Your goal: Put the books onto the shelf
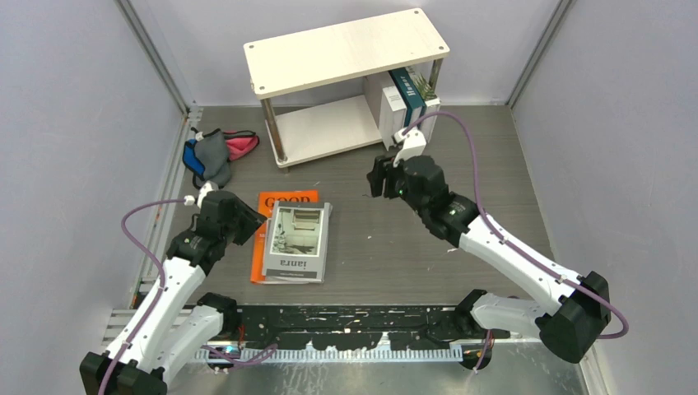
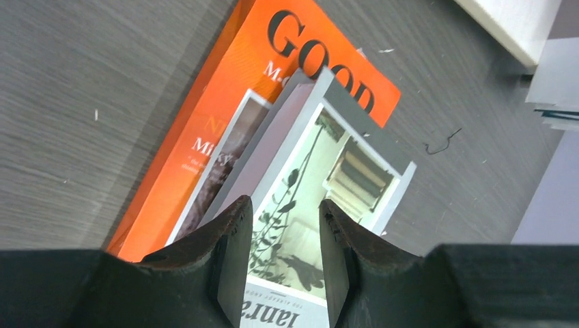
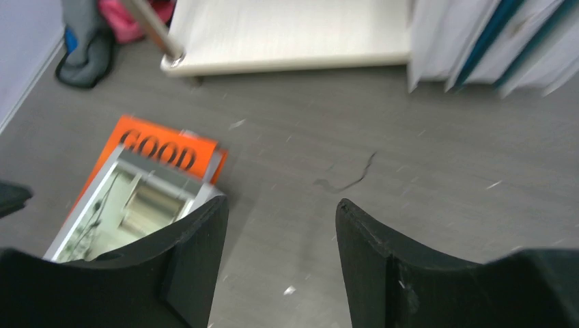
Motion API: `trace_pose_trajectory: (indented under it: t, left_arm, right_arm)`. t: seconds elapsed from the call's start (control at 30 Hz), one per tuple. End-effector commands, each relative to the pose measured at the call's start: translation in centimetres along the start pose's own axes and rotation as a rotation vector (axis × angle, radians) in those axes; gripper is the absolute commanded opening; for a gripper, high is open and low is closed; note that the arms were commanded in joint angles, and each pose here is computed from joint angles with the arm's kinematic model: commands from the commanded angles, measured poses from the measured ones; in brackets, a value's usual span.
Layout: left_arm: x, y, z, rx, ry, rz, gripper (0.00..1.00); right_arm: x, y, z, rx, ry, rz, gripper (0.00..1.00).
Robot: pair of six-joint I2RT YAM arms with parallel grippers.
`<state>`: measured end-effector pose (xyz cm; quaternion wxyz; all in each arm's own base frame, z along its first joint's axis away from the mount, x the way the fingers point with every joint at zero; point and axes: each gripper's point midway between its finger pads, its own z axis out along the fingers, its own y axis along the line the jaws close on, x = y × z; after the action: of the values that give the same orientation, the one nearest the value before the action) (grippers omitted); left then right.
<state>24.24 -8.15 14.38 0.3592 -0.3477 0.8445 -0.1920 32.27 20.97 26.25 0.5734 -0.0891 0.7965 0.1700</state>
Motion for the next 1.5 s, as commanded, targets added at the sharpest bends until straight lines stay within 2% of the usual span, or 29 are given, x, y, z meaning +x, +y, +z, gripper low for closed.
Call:
trace_pose_trajectory:
  t: [0.0, 0.27, 0.47, 1.13, 1.23, 1.37, 1.47]
  left_arm:
    - [1.2, 1.0, -0.4, 0.005, 0.037, 0.017, 0.42]
    - [2.7, 2.2, -0.1, 0.000, 0.082, 0.021, 0.41]
    - [3.5, 2.6, 0.6, -0.007, 0.112, 0.029, 0.41]
    - [4.7, 2.9, 3.1, 0.017, 0.122, -0.002, 0.38]
    - [4.6, 2.8, 3.2, 0.020, 0.120, -0.004, 0.32]
    - [4.6, 2.7, 3.1, 0.026, 0.115, -0.011, 0.17]
    - [4.6, 2.8, 3.0, 0.030, 0.117, -0.014, 0.10]
  right_arm:
    - [3.5, 3.0, -1.5, -0.049, 0.070, 0.132, 0.64]
    - [8.6, 7.1, -3.1, -0.150, 0.146, 0.298, 0.65]
    - [12.1, 8.8, -3.5, -0.182, 0.199, 0.356, 0.65]
    - [13.5, 10.5, -3.2, -0.215, 0.226, 0.357, 0.65]
    - [13.4, 10.4, -3.2, -0.210, 0.223, 0.351, 0.65]
    - [13.4, 10.1, -3.2, -0.200, 0.218, 0.348, 0.65]
    - [13.1, 9.9, -3.4, -0.195, 0.208, 0.351, 0.65]
